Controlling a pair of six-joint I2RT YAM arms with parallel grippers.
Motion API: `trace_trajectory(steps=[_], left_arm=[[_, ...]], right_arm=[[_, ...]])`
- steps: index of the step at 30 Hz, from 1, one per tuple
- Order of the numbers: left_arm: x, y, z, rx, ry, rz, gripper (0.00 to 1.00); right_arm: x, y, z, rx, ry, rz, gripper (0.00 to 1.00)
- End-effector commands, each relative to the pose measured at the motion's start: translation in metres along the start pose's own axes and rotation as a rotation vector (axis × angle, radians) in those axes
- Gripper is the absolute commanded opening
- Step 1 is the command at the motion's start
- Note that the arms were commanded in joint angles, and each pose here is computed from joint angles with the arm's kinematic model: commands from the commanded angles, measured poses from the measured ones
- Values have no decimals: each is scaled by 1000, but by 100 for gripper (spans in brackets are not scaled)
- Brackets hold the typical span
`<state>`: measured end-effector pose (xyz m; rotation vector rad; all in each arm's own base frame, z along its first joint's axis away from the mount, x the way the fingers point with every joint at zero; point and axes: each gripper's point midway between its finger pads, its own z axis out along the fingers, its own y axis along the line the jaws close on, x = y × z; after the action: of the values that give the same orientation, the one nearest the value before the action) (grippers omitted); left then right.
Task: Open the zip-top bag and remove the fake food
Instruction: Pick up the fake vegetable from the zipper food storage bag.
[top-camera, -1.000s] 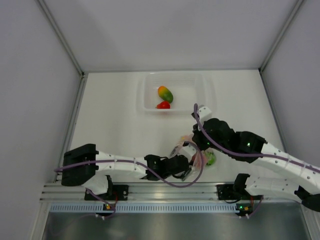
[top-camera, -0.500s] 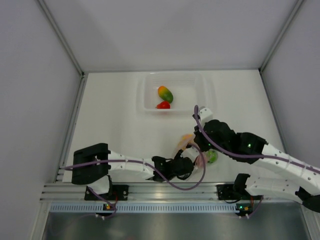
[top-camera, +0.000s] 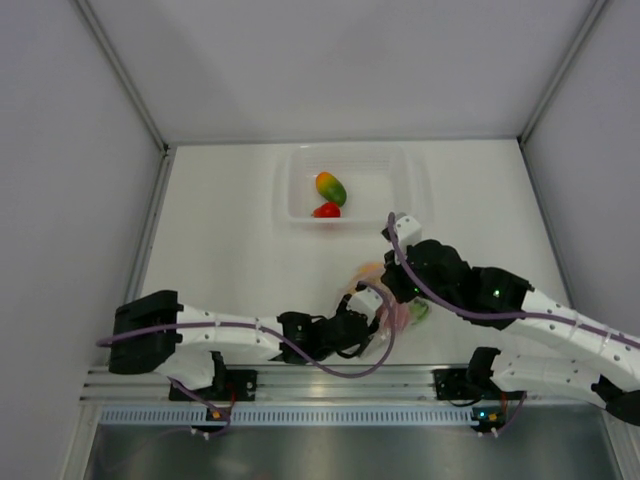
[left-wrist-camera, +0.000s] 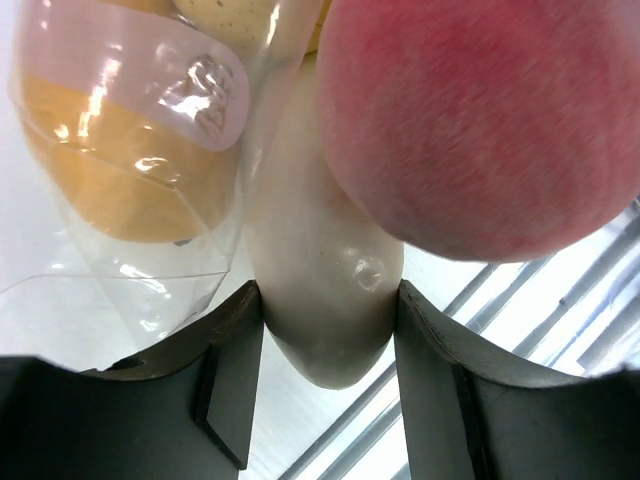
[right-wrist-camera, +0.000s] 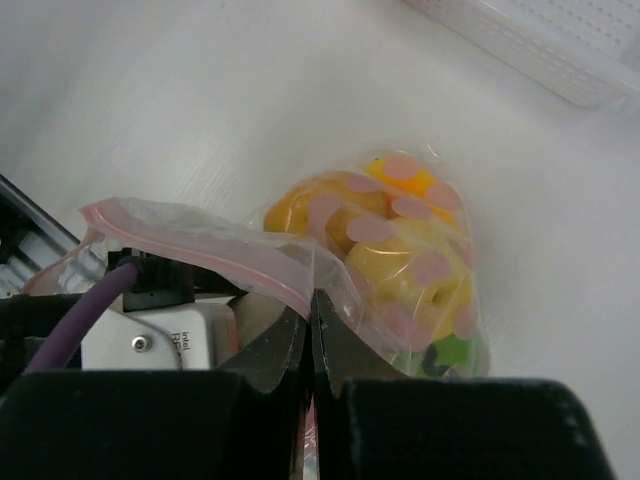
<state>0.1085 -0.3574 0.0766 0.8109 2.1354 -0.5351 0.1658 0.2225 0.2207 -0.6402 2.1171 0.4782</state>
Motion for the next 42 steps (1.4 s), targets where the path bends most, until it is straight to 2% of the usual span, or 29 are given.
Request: trace_trajectory(steps=[1,5,10,17,18,22,24,25,29,31,32,34,38,42], left_arm=[[-37,-8,-15,45,-124,-42,0],[-42,0,-28,29,-136,-40,0],[-44,32,-37,-124,-153,-55,0],[-44,26,-38,-82,-146,-36,0],[-42,26,-38,-79,-145,-31,0],[-26,40,-22,-169,-119,-4,0],[-22,52,-16,-228,-121,-34,0],[-20,60,-13,-258,-128,-83,0],[-39,52,-24,-166,-232,-172,0],[-57,40,-33,-67,-317,-180,0],[-49,30,-37,28,-313,-157,0],[-70,22,-56,118,-411,-175,0],[-72,41,-68,69,-464,-217,0],[-58,73,-68,-72,-476,-311,0]], right_arm=[[-10,5,6,-20,-52,-50,0],[-1,-7,16,54,-28,-79,0],[5,-13,22,86,-22,-80,0],[1,-23,22,161,-34,-38,0],[-1,-20,22,149,-38,-35,0],[-13,31,11,-161,-89,-51,0],[-11,34,9,-177,-60,-61,0],[-5,27,17,-125,-24,-75,0],[23,4,37,16,82,-111,0],[33,0,44,40,112,-115,0],[36,-3,46,54,117,-115,0],[41,-6,51,74,127,-118,0],[52,-6,59,79,178,-130,0],[41,-2,54,63,150,-117,0]])
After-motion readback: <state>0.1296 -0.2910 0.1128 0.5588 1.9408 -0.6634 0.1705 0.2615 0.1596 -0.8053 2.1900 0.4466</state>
